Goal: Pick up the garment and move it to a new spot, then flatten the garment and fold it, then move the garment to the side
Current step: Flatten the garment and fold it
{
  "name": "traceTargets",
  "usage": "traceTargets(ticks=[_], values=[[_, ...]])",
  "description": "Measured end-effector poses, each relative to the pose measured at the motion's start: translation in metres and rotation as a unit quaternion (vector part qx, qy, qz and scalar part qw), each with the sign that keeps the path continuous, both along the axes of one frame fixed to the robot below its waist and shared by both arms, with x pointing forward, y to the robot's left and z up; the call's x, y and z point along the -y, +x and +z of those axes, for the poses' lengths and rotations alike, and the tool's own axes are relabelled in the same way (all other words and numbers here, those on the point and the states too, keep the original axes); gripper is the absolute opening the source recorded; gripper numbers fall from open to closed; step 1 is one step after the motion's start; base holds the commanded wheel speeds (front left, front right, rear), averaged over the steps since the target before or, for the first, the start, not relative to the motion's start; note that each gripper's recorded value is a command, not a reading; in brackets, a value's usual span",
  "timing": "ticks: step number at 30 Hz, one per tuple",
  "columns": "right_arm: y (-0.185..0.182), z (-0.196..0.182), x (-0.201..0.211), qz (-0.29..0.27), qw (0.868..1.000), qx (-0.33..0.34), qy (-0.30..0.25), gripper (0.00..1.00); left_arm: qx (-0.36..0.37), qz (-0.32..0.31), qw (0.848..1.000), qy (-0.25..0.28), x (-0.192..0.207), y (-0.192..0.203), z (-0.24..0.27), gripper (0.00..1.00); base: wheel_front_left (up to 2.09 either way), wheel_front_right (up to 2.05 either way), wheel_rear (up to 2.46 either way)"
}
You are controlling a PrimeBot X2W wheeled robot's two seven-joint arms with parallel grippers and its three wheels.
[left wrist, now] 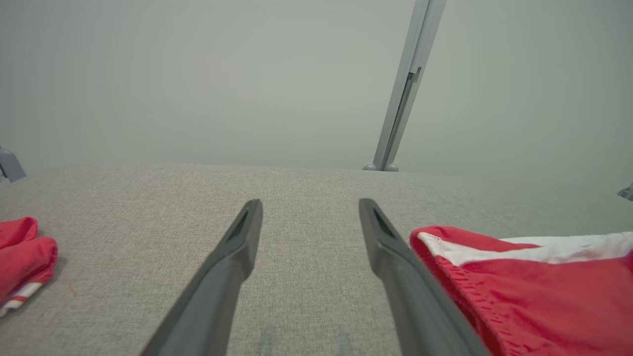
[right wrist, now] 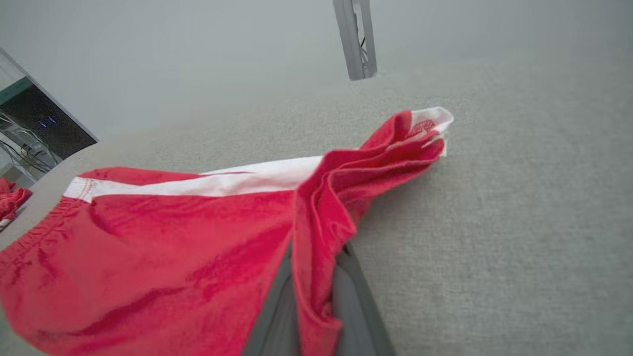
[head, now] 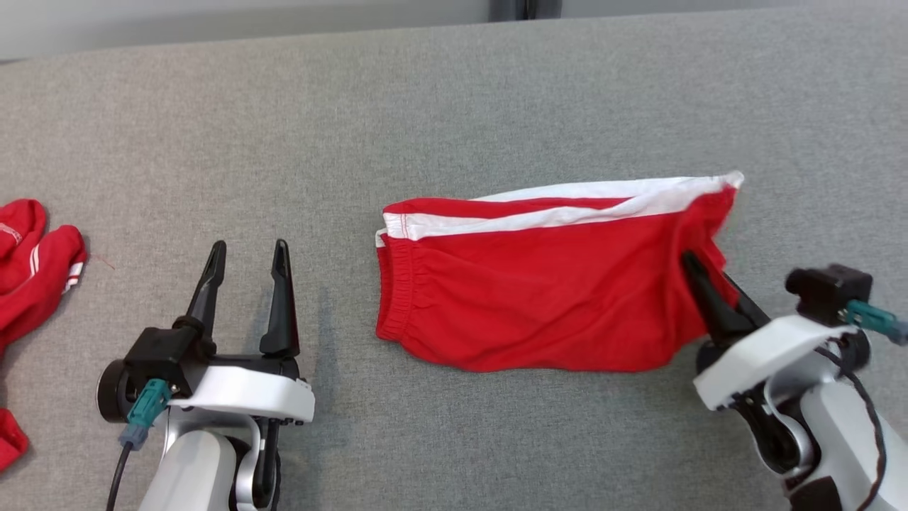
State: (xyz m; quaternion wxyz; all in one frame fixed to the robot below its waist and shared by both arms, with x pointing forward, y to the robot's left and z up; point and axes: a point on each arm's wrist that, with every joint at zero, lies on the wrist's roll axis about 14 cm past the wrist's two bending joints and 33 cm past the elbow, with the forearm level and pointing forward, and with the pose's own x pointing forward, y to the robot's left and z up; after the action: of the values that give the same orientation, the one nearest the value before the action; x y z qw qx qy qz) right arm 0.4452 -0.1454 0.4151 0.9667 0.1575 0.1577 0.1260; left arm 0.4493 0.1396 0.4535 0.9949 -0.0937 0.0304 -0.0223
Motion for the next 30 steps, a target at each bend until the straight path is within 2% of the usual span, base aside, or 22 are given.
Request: traceTargets(ticks=[6,11,19,26,27,28,29,30], values=[[0.012,0.055,-0.057,0.078,0.995,0.060,0.002,0.00,0.005,-0.007,1.000,-0.003,0.005,-0.006,0.008,1.00,0.00,0.00,0.00],[0.006,0.076,-0.127,0.152,0.985,0.064,0.059,0.00,0.006,-0.006,1.000,-0.002,0.003,-0.012,0.011,1.00,0.00,0.00,0.00],[-0.018,0.066,-0.205,0.244,0.963,0.026,0.111,0.00,0.006,0.018,1.000,-0.002,-0.013,-0.018,0.012,1.00,0.00,0.00,0.00],[-0.027,0.037,-0.224,0.271,0.958,-0.001,0.094,0.00,0.002,0.031,1.000,0.000,-0.022,-0.022,0.009,1.00,0.00,0.00,0.00],[-0.029,0.036,-0.226,0.275,0.957,0.000,0.096,0.02,0.001,0.032,1.000,0.000,-0.022,-0.022,0.008,1.00,0.00,0.00,0.00],[-0.030,0.037,-0.228,0.277,0.956,0.003,0.097,0.36,0.000,0.031,1.000,0.000,-0.022,-0.022,0.008,1.00,0.00,0.00,0.00],[-0.032,0.038,-0.230,0.281,0.955,0.007,0.098,0.81,0.000,0.031,1.000,-0.001,-0.022,-0.021,0.007,1.00,0.00,0.00,0.00],[-0.033,0.041,-0.232,0.283,0.954,0.015,0.100,1.00,-0.001,0.030,1.000,-0.001,-0.021,-0.021,0.007,1.00,0.00,0.00,0.00]])
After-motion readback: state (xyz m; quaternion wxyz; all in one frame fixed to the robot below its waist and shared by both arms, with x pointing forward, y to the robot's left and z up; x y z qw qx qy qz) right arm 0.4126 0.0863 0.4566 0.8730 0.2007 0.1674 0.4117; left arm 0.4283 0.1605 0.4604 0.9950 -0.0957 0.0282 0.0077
